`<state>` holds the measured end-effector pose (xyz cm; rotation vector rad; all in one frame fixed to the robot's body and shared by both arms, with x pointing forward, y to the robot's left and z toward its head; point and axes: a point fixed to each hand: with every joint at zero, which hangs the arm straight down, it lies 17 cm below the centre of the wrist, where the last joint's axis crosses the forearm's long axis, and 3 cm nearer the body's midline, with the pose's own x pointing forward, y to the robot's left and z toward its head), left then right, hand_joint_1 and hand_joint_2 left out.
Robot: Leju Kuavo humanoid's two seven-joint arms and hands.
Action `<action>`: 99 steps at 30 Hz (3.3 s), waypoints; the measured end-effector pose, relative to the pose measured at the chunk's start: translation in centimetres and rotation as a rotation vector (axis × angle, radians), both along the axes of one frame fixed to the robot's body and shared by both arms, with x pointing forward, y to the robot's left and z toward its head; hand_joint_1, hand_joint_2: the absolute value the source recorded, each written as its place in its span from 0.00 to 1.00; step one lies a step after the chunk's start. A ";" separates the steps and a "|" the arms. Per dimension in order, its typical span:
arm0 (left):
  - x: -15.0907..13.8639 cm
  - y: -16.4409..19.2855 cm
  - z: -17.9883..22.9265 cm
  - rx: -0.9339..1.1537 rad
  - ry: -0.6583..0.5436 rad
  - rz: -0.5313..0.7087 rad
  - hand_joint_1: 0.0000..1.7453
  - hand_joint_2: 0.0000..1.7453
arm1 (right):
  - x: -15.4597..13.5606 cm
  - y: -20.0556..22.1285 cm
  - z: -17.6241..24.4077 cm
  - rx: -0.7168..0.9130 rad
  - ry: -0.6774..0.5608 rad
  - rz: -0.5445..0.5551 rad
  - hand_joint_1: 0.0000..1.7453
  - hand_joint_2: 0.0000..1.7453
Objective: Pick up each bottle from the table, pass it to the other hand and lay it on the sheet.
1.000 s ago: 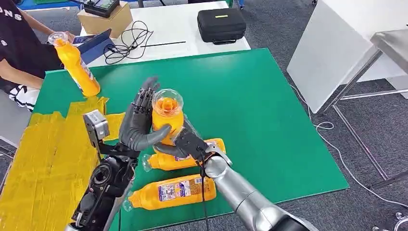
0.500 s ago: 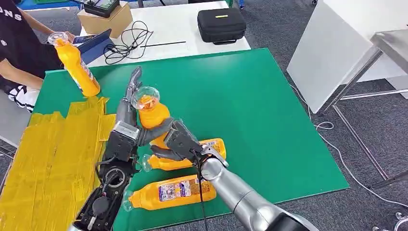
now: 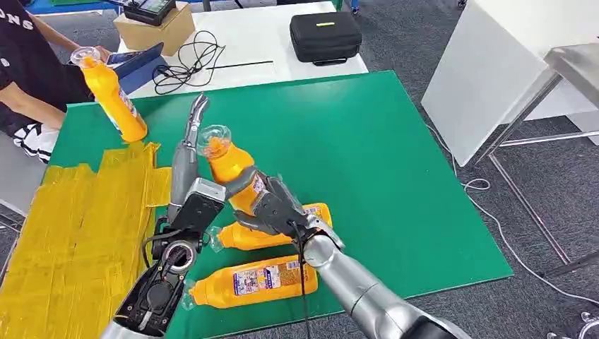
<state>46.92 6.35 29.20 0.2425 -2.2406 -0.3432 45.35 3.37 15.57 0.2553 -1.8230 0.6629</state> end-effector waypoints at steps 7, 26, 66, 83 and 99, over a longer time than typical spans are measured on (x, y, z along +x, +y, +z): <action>0.5 -0.5 -0.9 -0.014 0.049 -0.049 0.00 1.00 | 1.0 -2.1 0.6 -0.033 -0.091 -0.106 1.00 1.00; 1.4 0.0 -0.9 -0.078 0.097 -0.093 0.00 1.00 | 2.4 -5.0 3.7 -0.055 -0.245 -0.256 1.00 1.00; 3.2 4.6 -5.0 -0.594 0.353 -0.276 0.00 1.00 | 2.6 -4.9 5.7 -0.080 -0.322 -0.276 1.00 1.00; 0.5 -0.4 -5.1 -0.570 0.402 -0.462 0.00 1.00 | 2.6 -4.4 6.6 -0.082 -0.355 -0.257 1.00 1.00; 0.5 -0.2 -5.0 -0.573 0.391 -0.426 0.00 1.00 | 1.3 -1.1 6.1 -0.110 -0.344 -0.162 1.00 1.00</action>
